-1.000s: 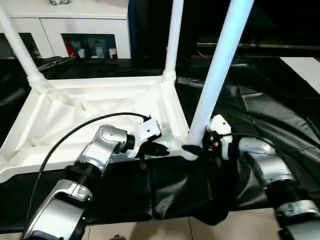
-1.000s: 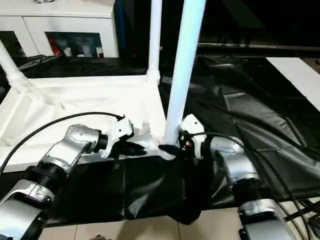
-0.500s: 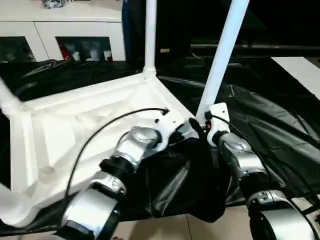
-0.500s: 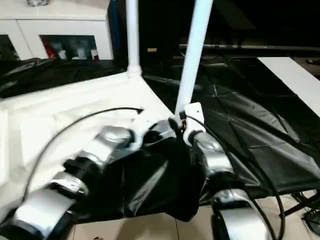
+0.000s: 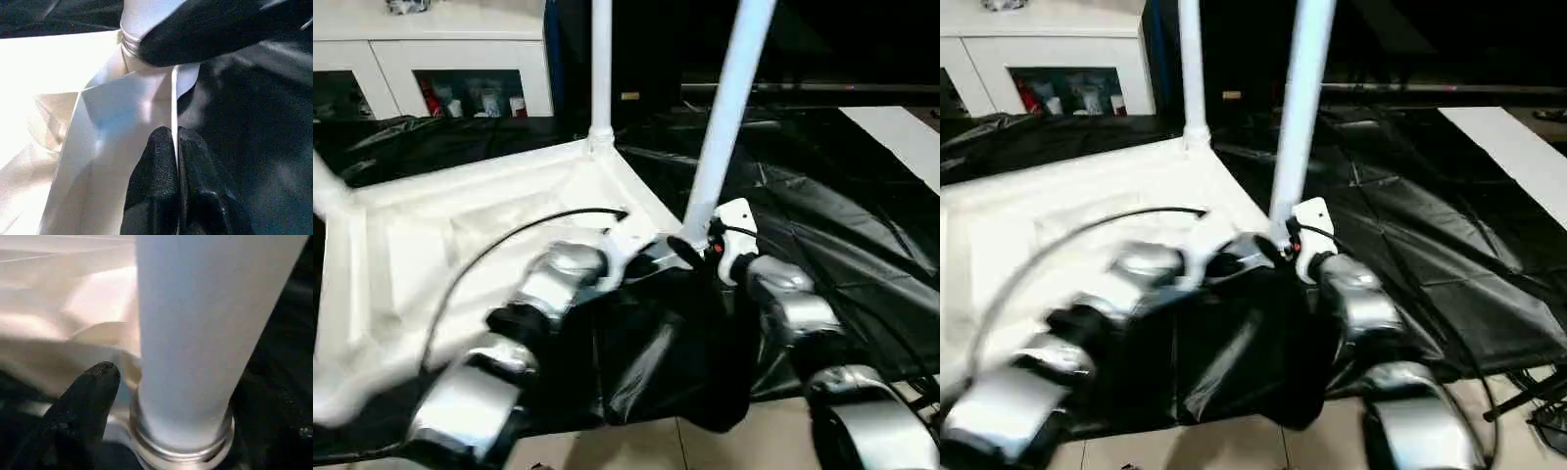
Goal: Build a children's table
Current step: Rotate leg to tighten
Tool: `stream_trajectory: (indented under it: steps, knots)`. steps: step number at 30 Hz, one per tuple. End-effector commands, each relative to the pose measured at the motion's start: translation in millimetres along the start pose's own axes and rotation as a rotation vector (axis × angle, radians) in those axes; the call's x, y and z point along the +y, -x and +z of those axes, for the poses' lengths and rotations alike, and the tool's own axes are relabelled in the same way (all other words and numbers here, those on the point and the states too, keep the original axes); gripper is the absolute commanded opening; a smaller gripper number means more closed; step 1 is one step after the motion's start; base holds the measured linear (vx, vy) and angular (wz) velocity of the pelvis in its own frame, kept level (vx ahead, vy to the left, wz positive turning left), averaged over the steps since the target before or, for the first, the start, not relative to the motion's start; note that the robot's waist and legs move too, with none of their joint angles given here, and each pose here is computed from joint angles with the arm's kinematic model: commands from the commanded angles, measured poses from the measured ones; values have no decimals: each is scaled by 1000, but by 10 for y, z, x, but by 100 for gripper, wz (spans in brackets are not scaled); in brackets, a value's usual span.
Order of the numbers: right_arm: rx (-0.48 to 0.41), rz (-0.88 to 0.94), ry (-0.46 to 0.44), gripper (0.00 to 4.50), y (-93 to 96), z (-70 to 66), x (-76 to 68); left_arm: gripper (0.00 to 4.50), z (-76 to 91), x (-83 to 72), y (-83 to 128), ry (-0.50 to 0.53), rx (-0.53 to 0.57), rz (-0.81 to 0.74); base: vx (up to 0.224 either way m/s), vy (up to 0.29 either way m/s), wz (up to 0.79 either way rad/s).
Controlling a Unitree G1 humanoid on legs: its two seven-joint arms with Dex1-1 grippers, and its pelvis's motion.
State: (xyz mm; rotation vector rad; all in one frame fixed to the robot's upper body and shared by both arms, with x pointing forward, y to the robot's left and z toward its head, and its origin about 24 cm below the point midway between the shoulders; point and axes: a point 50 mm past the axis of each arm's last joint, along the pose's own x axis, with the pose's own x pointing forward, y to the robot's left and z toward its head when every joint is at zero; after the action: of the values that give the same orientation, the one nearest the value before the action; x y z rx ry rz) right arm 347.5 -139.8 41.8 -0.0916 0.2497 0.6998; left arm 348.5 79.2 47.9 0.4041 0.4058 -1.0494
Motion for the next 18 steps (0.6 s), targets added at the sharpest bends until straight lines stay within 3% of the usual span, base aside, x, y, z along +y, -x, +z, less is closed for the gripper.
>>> stream_trajectory:
  steps: [1, 9, 18]
  knots:
    - [17, 176, 51, 370, 26, 22, 109, 0, -11, -83, 15, -23, -40, -102, 0, 0, 0]
    - [94, 403, 107, 370, 271, -25, 112, 0, -130, -70, 253, -21, -35, -272, 0, 0, 0]
    - [109, 418, 136, 370, 272, -38, 132, 0, -155, -48, 326, -15, -29, -290, 0, 0, 0]
